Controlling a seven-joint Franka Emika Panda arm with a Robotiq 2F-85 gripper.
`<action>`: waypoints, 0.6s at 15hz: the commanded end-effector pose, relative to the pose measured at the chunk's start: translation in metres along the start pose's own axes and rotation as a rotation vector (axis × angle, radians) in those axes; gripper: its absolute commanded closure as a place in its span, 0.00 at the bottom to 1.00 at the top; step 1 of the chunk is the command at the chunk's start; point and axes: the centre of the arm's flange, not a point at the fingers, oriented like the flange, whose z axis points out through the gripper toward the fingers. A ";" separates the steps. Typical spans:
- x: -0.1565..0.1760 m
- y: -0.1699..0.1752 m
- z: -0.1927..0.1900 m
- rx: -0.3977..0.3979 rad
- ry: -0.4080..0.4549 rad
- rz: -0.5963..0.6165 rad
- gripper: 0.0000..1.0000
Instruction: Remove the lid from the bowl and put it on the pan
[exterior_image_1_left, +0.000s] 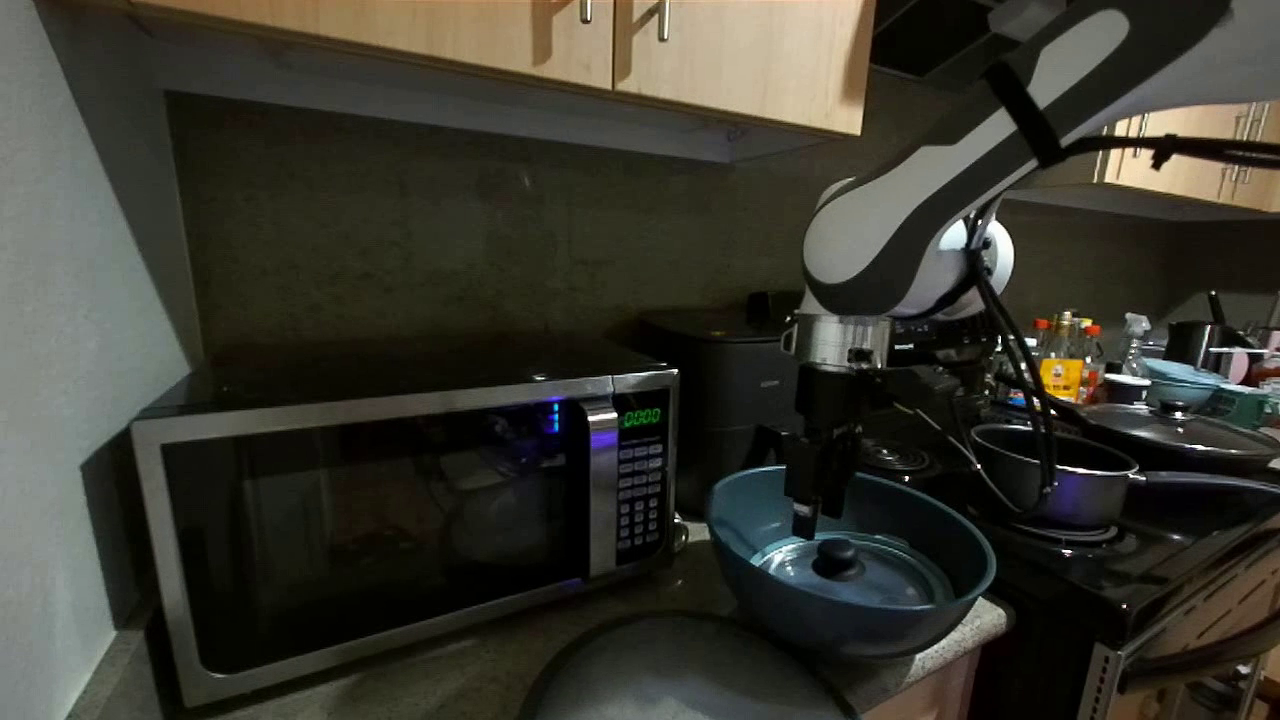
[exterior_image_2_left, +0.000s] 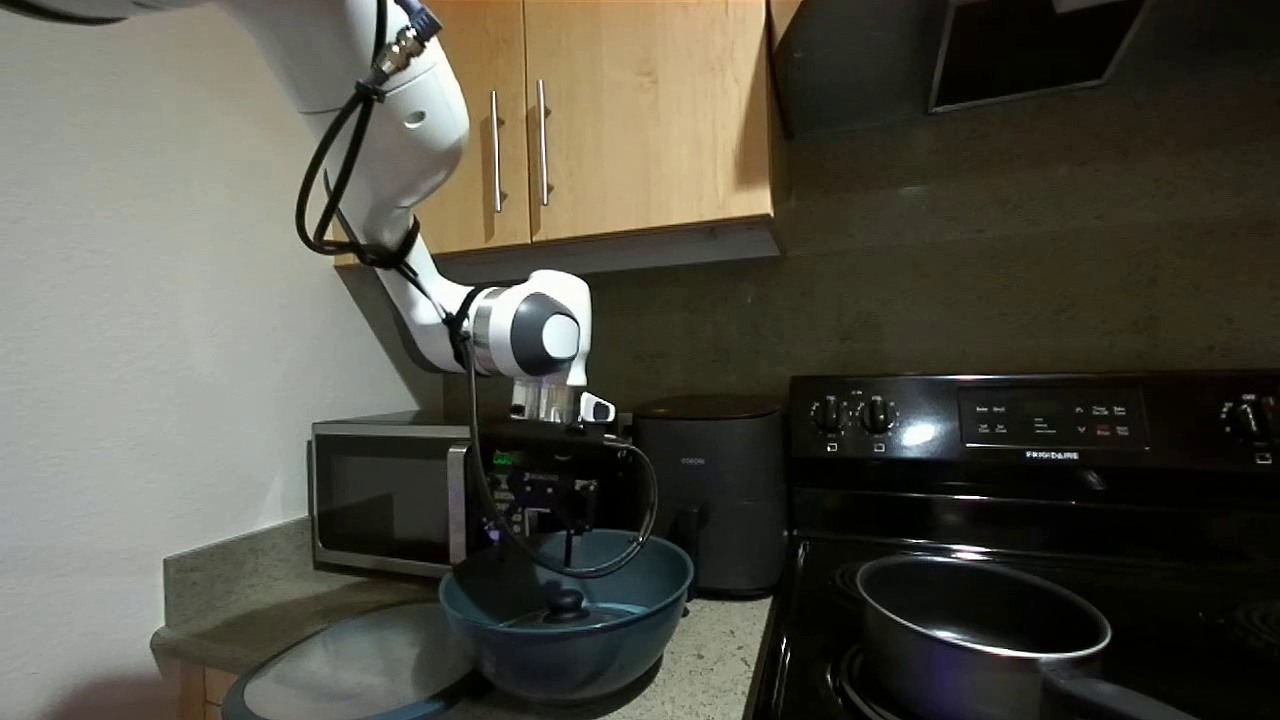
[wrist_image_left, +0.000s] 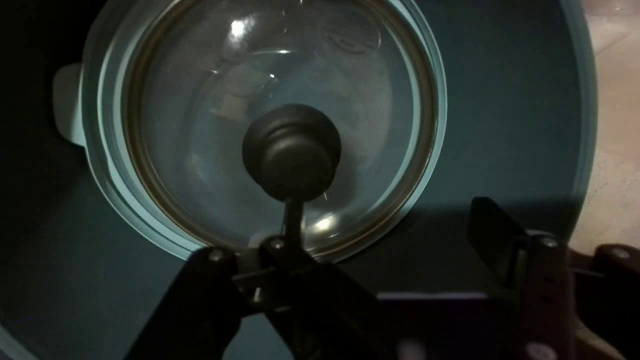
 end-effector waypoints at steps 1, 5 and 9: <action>-0.004 0.000 -0.003 -0.003 0.003 0.003 0.10; -0.013 0.003 -0.007 -0.004 0.003 0.016 0.00; -0.027 0.025 -0.001 0.023 -0.022 0.093 0.00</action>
